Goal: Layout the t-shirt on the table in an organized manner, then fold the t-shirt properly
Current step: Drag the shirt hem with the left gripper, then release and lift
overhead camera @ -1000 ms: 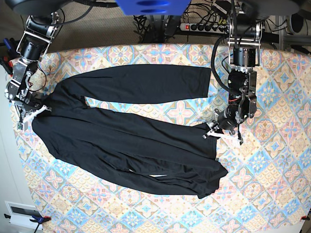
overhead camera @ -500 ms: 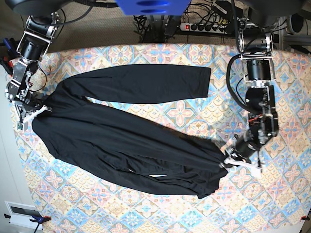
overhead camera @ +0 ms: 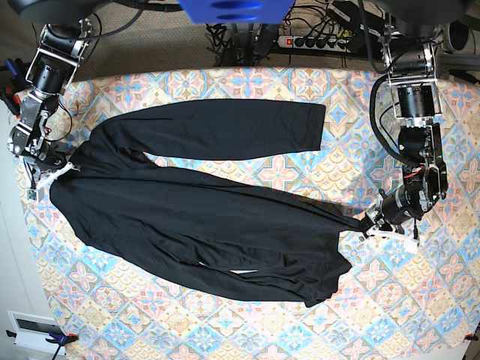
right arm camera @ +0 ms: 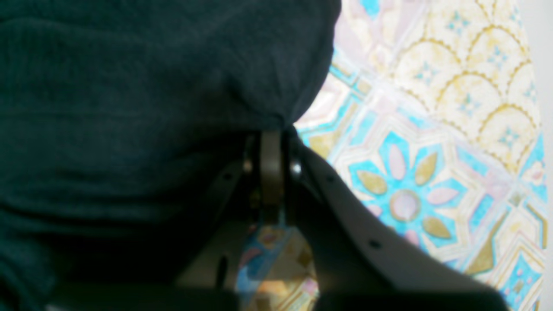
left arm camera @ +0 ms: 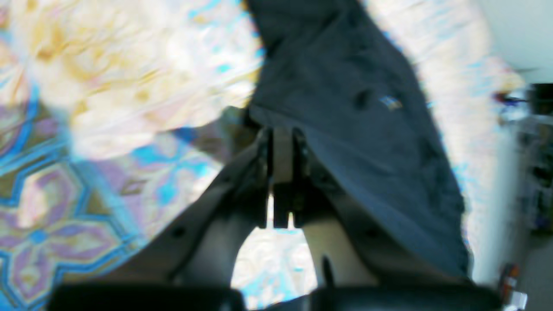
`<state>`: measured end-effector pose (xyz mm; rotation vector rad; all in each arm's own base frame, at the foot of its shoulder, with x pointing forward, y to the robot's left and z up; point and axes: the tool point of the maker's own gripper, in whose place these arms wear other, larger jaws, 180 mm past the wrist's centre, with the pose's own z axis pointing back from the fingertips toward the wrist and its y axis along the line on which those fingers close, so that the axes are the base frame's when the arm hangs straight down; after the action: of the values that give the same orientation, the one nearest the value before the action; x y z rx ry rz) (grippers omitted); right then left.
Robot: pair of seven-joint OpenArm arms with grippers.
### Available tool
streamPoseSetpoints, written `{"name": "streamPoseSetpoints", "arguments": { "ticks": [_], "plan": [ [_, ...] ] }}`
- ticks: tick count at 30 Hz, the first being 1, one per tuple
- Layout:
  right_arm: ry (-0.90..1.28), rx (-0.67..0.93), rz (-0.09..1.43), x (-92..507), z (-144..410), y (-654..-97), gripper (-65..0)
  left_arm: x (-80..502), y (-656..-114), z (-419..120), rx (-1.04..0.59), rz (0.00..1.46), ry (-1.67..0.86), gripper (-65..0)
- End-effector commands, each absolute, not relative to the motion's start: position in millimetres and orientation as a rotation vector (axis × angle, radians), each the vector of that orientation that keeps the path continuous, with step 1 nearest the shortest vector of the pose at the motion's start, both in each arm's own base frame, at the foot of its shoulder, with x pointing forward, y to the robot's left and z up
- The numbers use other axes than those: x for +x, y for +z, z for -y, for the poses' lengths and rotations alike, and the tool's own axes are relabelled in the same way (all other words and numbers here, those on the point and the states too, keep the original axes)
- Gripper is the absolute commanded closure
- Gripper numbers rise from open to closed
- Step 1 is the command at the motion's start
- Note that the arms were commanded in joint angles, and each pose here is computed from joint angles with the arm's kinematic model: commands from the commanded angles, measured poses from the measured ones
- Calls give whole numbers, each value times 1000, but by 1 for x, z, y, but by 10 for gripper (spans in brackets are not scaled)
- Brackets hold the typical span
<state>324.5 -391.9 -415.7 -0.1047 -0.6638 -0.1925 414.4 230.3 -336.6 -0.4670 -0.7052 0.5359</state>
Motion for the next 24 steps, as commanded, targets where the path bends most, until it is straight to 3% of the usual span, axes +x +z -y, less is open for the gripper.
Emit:
{"name": "streamPoseSetpoints", "arguments": {
  "ticks": [1, 6, 10, 15, 24],
  "plan": [
    [-188, -137, 726, 338, 405, -393, 0, 426, -321, -241, -445, 761, 527, 0],
    [-191, -135, 721, 337, 406, -395, 0, 419, -341, -246, -310, 717, 449, 0],
    [-191, -135, 721, 337, 406, -395, 0, 426, -337, -270, -182, 811, 431, -5],
    [-191, -135, 719, 336, 405, -395, 0, 428, -340, -293, -48, 867, 414, -73],
    [-189, -136, 714, 335, 405, -396, 0, 425, -333, -316, -19, 887, 461, -197]
  ]
}}
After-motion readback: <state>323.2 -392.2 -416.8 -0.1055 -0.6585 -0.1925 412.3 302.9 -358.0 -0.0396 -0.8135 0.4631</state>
